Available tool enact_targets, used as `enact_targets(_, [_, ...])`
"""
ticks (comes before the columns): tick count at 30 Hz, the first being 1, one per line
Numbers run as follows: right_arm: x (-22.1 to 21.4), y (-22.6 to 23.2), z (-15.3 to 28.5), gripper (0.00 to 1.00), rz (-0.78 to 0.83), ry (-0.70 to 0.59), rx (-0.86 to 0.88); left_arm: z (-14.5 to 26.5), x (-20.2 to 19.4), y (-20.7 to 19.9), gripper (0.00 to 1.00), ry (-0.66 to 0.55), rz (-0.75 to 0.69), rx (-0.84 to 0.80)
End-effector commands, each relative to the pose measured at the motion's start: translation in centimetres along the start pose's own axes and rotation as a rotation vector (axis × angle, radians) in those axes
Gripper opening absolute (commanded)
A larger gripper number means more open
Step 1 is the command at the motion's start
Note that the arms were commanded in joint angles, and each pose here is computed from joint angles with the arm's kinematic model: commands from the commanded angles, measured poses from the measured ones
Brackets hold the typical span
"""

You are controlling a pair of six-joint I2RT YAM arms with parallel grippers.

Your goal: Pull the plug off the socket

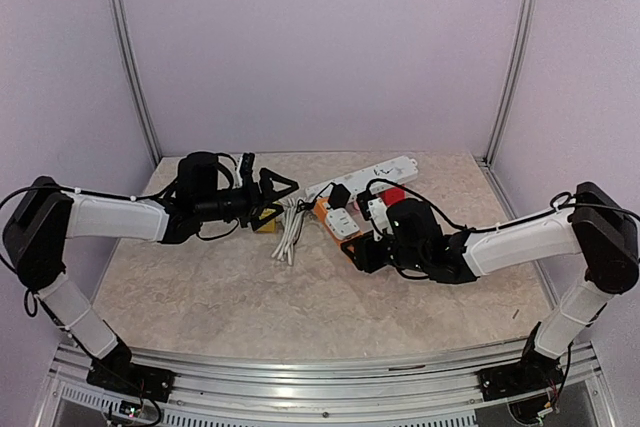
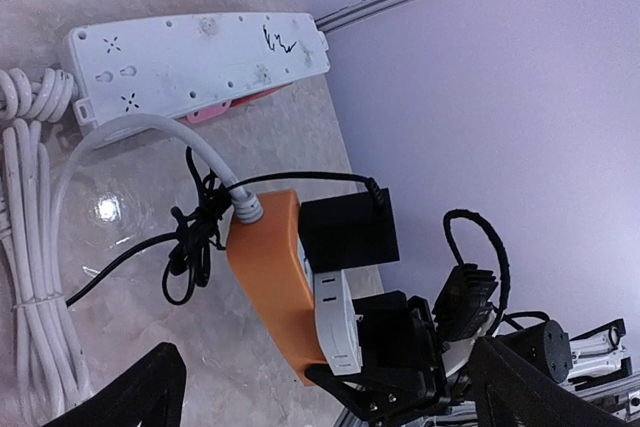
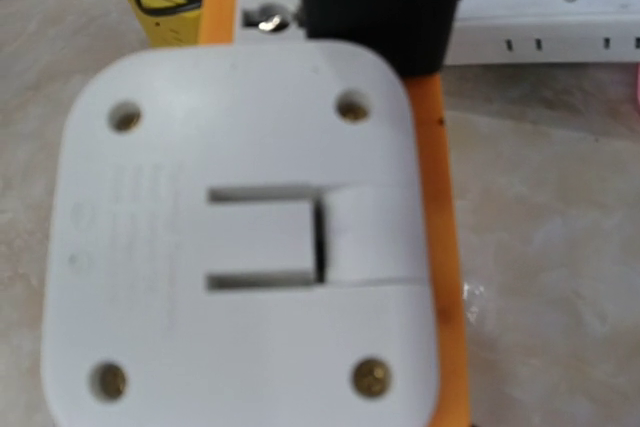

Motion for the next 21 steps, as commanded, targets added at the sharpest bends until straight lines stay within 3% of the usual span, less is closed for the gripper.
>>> enact_targets(1, [2.8, 1.3, 0.9, 0.00, -0.002, -0.134, 0.061, -2.4, -0.1, -0.8, 0.95, 0.062, 0.036, -0.096])
enact_targets(13, [3.9, 1.7, 1.4, 0.00, 0.015, -0.159, 0.079, -5.0, -0.4, 0.9, 0.77, 0.103, 0.085, -0.075])
enact_targets(21, [4.1, 1.8, 1.5, 0.00, 0.001, -0.176, 0.096, -6.0, -0.8, 1.6, 0.75, 0.130, 0.113, -0.060])
Point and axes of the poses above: each gripper's point midway between its finger pads, its own z axis back along the fingers, its own y axis along the line the jaws close on, x = y × z, the point moved 10 cm from there along z, back along the fingers, and after that the axes turned 8 degrees about z, right-handed, at the moved point
